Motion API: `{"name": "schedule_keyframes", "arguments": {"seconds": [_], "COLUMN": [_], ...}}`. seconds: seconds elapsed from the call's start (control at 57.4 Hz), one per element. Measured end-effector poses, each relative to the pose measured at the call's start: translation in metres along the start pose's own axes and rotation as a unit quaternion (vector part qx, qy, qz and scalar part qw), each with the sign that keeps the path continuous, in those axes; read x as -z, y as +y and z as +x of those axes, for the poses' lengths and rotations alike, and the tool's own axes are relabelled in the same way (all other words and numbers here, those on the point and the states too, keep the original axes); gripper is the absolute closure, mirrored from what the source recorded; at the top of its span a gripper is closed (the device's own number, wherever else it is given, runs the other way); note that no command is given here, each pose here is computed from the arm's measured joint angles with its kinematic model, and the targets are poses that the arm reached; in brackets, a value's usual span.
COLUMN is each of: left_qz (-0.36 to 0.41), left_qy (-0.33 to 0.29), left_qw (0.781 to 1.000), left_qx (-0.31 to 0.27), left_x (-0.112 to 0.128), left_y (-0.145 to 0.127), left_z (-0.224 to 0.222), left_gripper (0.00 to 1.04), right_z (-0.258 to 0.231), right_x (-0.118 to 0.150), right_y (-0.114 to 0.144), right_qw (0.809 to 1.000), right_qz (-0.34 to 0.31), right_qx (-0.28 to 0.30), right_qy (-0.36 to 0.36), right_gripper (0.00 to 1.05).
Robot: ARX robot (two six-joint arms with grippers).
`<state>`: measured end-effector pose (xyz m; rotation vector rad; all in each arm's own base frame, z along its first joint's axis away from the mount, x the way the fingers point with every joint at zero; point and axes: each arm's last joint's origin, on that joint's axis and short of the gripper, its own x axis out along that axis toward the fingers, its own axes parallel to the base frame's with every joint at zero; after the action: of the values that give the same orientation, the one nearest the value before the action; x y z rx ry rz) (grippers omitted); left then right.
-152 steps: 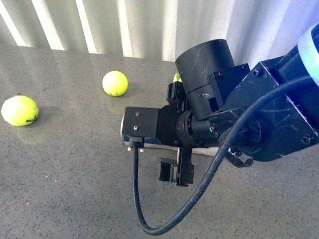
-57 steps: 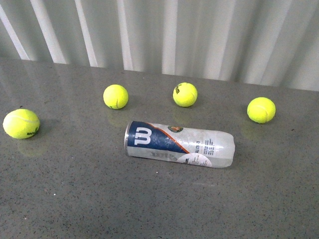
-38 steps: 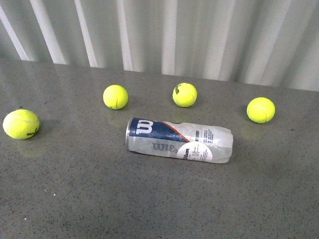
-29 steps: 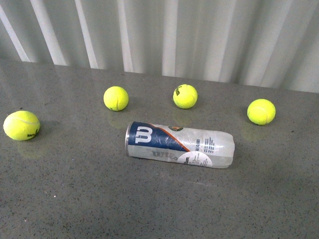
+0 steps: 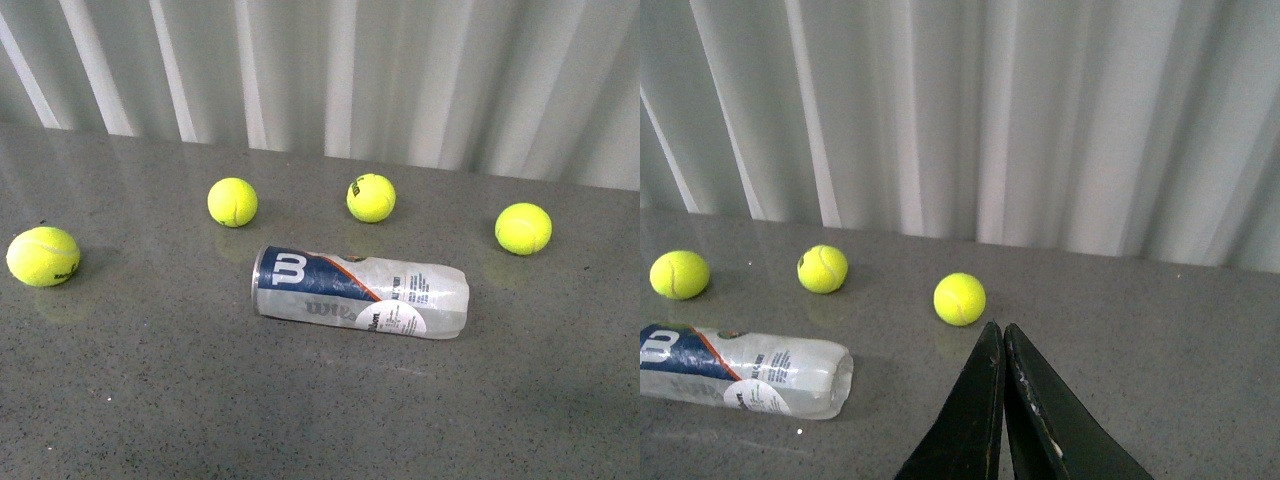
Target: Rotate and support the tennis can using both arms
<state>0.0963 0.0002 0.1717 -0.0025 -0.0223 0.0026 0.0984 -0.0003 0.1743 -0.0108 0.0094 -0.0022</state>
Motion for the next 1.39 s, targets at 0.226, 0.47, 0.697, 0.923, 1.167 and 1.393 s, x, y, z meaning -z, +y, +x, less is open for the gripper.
{"name": "schedule_keyframes", "arguments": {"seconds": [0.226,0.47,0.697,0.923,1.167,1.393], "left_qz": [0.0,0.0,0.0,0.0,-0.011,-0.034], "left_qy": [-0.001,-0.001,-0.001,-0.001,0.142,0.198], "left_qw": [1.0,1.0,1.0,1.0,0.986,0.964], "left_qx": [0.0,0.0,0.0,0.0,0.089,0.174], "left_x": [0.0,0.0,0.0,0.0,-0.043,-0.073], "left_y": [0.0,0.0,0.0,0.0,-0.008,-0.038], "left_z": [0.0,0.0,0.0,0.0,0.047,0.185], "left_gripper": [0.07,0.07,0.07,0.07,0.07,0.07], "right_z": [-0.001,-0.001,-0.001,-0.001,-0.001,-0.001], "right_x": [0.01,0.01,0.01,0.01,0.01,0.01], "right_y": [0.0,0.0,0.0,0.0,0.0,0.0], "right_qw": [1.0,1.0,1.0,1.0,1.0,1.0], "right_qz": [0.0,0.0,0.0,0.001,0.001,0.001], "right_qx": [0.0,0.0,0.0,0.0,-0.001,0.0], "right_qy": [-0.002,-0.004,-0.004,-0.004,-0.004,-0.004], "right_gripper": [1.01,0.8,0.41,0.05,0.07,0.07]}}
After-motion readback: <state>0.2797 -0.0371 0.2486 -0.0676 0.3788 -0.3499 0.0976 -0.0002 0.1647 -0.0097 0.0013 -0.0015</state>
